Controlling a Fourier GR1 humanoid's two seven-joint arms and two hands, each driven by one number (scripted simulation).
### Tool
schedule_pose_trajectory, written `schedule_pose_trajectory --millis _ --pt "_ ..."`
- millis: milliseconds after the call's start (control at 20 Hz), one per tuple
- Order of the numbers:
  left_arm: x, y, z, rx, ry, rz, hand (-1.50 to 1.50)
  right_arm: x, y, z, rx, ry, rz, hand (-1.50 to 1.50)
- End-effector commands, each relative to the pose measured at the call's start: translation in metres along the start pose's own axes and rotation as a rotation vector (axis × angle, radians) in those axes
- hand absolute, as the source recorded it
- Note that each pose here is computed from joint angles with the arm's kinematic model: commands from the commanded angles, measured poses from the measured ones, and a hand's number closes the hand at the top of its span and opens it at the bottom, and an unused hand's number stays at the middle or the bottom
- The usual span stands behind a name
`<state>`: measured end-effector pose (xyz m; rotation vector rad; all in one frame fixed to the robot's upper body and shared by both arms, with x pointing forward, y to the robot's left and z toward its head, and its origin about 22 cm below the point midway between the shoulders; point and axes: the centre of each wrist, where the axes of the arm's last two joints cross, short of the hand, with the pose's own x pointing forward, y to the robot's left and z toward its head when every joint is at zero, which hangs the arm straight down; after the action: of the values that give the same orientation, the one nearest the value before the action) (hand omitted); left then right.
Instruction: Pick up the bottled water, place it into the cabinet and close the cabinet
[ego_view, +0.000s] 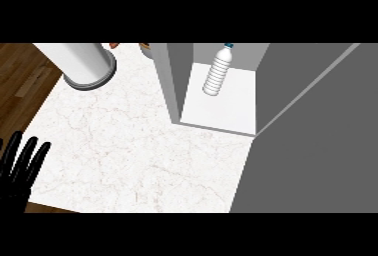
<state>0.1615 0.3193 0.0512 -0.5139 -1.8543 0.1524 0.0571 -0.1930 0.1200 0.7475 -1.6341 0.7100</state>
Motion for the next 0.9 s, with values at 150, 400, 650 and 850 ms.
schedule_pose_trajectory --millis 150,400,650,850 --pt "0.009 0.007 -0.005 -0.047 -0.002 -0.008 -1.50 0.012 0.011 -0.022 0.172 -0.050 -0.008 1.50" --pt "0.014 0.011 -0.005 -0.064 0.023 -0.011 -1.50 0.016 -0.003 -0.023 0.298 0.004 0.147 -1.50" --pt "0.018 0.016 -0.007 -0.072 0.017 -0.019 -1.50 0.017 -0.009 -0.030 0.312 -0.017 0.171 1.50" --pt "0.022 0.019 -0.010 -0.076 0.016 -0.027 -1.50 0.018 -0.010 -0.032 0.320 0.002 0.192 1.50"
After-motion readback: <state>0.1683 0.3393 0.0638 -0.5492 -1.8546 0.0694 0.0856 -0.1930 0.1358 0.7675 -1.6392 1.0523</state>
